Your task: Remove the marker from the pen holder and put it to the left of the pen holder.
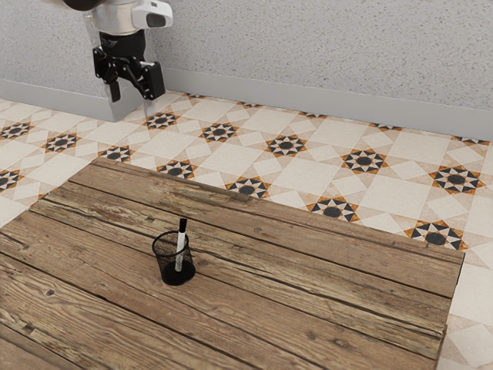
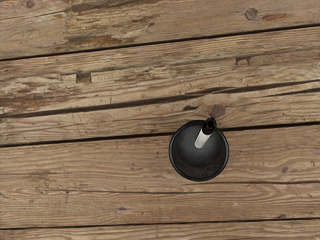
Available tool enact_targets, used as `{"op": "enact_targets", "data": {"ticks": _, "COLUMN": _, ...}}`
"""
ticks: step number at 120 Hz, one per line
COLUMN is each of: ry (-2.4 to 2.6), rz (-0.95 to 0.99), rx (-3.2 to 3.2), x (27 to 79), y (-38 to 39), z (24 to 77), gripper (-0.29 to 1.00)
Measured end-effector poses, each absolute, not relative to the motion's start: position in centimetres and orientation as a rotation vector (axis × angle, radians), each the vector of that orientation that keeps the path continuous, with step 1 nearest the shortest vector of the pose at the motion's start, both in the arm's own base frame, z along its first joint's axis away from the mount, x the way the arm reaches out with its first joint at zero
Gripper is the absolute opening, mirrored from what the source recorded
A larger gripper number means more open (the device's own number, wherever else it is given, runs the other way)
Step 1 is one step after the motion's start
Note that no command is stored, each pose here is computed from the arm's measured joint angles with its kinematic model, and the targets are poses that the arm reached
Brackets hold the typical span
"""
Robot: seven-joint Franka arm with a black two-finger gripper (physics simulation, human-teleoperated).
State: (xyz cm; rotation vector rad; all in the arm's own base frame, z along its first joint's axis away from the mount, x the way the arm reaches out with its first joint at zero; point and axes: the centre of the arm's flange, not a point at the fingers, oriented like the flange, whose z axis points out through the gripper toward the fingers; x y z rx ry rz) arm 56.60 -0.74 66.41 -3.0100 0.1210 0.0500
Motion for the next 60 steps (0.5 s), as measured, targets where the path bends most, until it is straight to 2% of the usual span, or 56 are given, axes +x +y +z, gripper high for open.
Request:
{"op": "enact_targets", "data": {"ticks": 29, "ry": 0.108, "rz": 0.044, "rx": -3.026, "x": 56.4, "y": -0.4, "z": 66.9, "gripper": 0.70}}
{"op": "enact_targets", "data": {"ticks": 44, "ry": 0.055, "rz": -0.209, "rx": -3.049, "x": 53.7, "y": -0.7, "z": 76.6, "gripper": 0.70}}
{"op": "enact_targets", "data": {"ticks": 60, "ry": 0.169, "rz": -0.242, "rx": -3.090, "x": 52.0, "y": -6.0, "z": 78.6, "gripper": 0.70}}
